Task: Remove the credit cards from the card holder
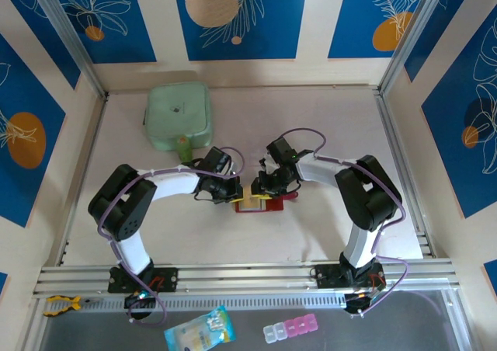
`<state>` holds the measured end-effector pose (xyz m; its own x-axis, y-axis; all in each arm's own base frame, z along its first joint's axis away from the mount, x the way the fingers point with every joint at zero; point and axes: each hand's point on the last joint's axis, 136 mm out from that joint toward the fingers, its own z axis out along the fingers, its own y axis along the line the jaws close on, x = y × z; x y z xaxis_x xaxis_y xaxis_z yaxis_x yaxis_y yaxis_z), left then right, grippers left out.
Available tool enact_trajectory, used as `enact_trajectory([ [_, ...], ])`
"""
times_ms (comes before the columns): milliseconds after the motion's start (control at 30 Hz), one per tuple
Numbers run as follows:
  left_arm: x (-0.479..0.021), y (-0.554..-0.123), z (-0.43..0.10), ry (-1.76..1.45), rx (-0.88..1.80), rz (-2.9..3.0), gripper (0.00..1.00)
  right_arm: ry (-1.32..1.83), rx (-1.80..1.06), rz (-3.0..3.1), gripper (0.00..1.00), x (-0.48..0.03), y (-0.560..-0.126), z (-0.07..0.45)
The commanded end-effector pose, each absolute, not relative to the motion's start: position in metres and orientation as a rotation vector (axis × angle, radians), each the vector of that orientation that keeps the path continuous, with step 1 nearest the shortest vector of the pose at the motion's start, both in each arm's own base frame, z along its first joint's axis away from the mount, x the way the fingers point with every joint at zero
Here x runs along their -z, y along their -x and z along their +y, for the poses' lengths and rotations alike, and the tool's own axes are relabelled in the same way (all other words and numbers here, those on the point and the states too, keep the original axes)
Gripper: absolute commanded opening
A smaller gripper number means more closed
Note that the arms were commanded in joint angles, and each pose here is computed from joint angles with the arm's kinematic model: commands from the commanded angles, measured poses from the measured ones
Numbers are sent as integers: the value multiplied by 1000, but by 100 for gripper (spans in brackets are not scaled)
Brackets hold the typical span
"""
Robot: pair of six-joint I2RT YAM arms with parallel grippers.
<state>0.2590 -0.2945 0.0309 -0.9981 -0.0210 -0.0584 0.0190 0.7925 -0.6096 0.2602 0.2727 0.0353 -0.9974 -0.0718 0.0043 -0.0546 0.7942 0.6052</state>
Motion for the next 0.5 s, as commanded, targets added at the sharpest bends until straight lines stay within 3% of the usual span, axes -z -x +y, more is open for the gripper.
enact_trajectory([
  [0,-15,-248,-287,-5,924,2978,5,-119,1026,-2907,26,-30,-254,275],
  [467,-13,-248,-285,-5,907,2984,5,-92,832,-2994,29,-22,-254,251],
])
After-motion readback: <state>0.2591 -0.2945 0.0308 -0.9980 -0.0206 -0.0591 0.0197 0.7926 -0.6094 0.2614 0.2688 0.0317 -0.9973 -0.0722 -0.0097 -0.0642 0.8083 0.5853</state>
